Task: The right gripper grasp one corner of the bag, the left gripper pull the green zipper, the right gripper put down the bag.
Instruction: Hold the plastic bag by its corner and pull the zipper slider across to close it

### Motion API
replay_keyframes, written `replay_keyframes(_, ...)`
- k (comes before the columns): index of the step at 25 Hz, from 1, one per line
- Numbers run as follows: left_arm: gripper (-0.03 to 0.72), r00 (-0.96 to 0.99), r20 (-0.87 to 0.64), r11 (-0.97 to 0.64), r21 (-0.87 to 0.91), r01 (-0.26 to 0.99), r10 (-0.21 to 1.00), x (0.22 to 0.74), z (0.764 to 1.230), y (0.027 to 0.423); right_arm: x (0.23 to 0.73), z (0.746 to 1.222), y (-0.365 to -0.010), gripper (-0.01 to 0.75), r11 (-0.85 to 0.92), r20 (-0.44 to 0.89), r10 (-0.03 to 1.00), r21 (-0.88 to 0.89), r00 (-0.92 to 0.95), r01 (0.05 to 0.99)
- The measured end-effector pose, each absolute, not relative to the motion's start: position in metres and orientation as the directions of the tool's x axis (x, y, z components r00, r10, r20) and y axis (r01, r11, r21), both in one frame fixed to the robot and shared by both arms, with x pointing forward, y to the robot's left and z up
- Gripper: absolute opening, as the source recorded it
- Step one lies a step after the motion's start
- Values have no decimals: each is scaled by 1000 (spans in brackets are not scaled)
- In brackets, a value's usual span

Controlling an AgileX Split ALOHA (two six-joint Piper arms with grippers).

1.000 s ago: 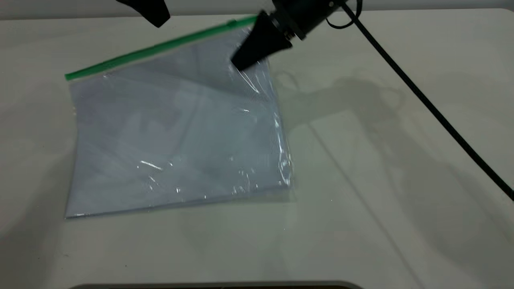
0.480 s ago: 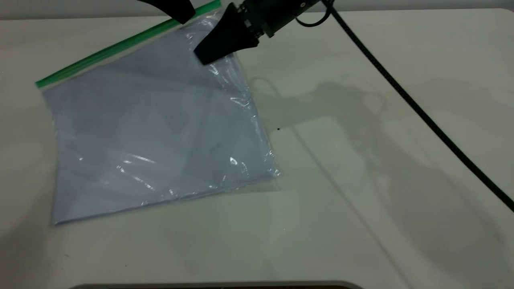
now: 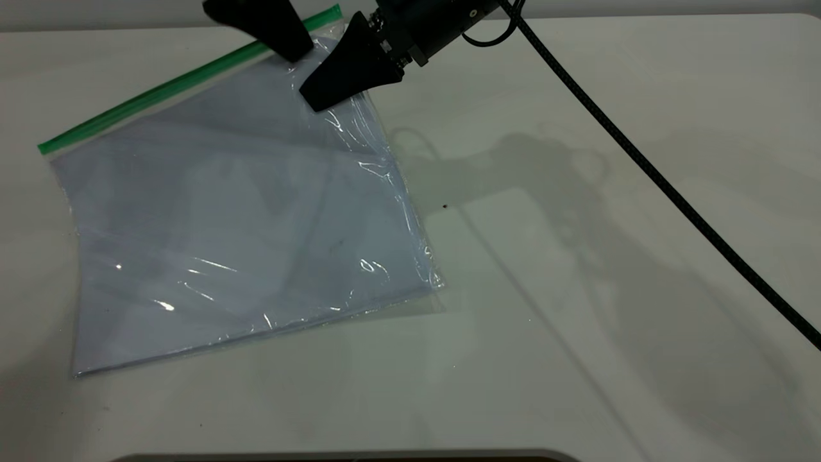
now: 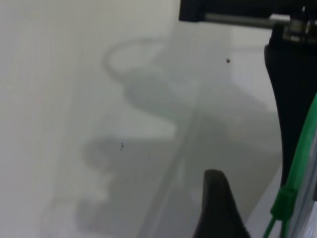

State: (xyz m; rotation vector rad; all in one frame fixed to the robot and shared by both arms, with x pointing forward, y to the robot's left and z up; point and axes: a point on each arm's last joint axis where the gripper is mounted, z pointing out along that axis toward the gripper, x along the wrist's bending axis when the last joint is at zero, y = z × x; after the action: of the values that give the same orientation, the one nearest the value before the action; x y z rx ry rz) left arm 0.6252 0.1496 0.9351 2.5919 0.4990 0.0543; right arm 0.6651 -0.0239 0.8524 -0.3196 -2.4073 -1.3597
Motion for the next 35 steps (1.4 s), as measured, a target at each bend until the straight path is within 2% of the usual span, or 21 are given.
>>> replay_keyframes(3,494,935,-56,-802,497,332,351,625,936,148,665,852,-24,37,512,412,21,778,-911,364)
replay_keyframes(12,223,940,-75,-794,516,321,332,624,937,145,665,852,-24,37,512,412,21,778,-911,364)
replay_keyframes(16,142,941,-82,-794,516,322,329,623,937,145,665,852,-24,37,513,412,21,778,-911,363)
replay_keyframes(27,111,950,-65,-820,488,298,306,622,935,148,669,852,-30,37,508,425,40,771,-904,385)
replay_keyframes(31,60,949,-49,-821,489,294,311,624,935,148,675,853,-42,37,497,433,60,768,-899,403)
replay_keyframes(35,56,949,-36,-820,493,291,314,625,936,147,677,853,-45,37,494,436,67,767,-897,410)
